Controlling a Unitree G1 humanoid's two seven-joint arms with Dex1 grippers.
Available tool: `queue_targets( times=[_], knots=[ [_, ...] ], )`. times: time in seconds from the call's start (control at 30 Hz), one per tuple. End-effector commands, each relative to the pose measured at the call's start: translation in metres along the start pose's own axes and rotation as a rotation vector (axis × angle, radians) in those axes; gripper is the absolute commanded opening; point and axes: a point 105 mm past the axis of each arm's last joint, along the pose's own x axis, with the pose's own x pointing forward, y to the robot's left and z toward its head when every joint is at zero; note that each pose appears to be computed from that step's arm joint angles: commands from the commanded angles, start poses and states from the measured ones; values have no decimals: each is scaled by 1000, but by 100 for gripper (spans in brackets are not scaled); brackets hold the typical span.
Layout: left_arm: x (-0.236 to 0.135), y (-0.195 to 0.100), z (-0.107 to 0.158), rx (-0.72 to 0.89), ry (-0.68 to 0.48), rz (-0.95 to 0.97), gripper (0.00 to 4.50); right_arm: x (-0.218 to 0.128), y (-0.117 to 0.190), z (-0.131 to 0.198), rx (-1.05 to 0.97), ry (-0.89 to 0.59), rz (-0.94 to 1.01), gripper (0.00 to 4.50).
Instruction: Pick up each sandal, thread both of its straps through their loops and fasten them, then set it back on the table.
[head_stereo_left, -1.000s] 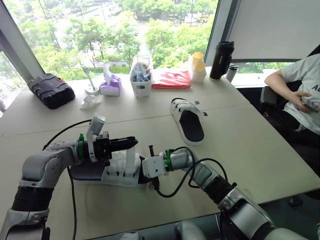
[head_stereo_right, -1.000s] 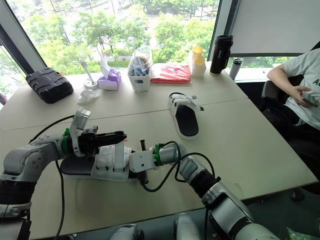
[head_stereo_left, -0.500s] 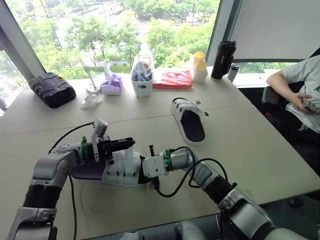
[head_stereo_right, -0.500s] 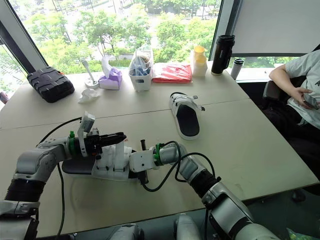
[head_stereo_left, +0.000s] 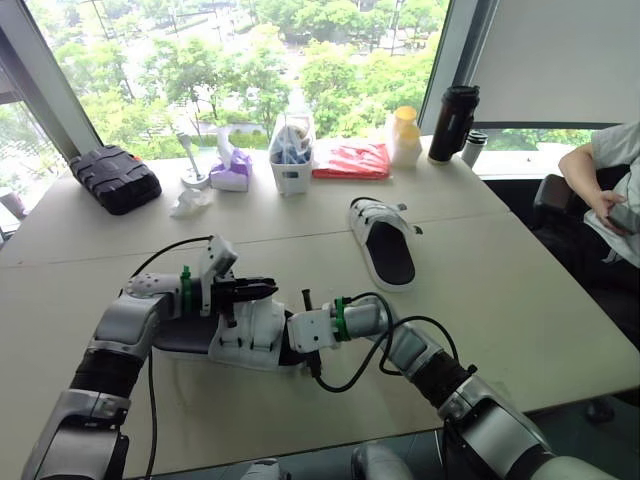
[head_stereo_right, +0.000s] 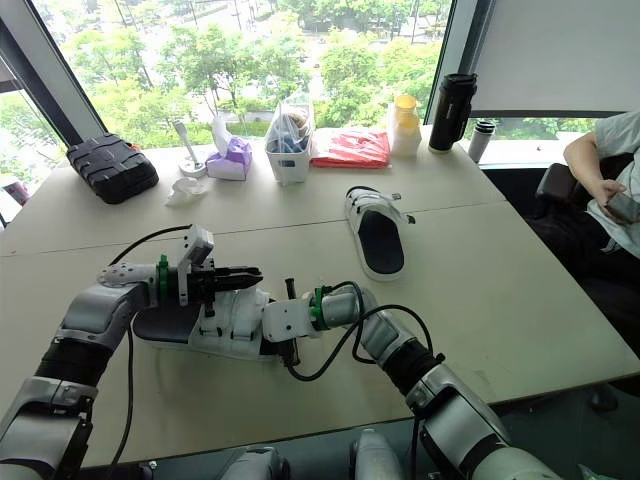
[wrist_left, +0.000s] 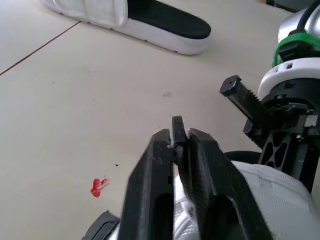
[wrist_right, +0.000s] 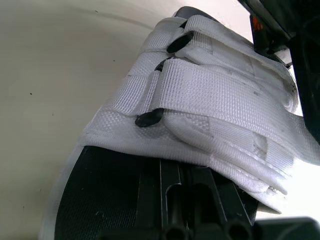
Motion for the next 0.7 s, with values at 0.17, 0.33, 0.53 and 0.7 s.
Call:
queue_targets(
  times=[0.17, 0.33, 0.53, 0.7],
  knots=[
    [7, 6, -20, 128, 186, 19, 407, 5, 25, -17, 45, 72, 86, 0],
    [7, 20, -20, 215, 258, 115, 407, 6, 24, -17, 42, 71, 83, 0],
    [-4, 38, -20, 196, 266, 266, 407, 7, 24, -16, 39, 67, 86, 0],
    [-21, 32, -8, 161, 156, 255, 407, 6, 22, -16, 31, 67, 83, 0]
  ],
)
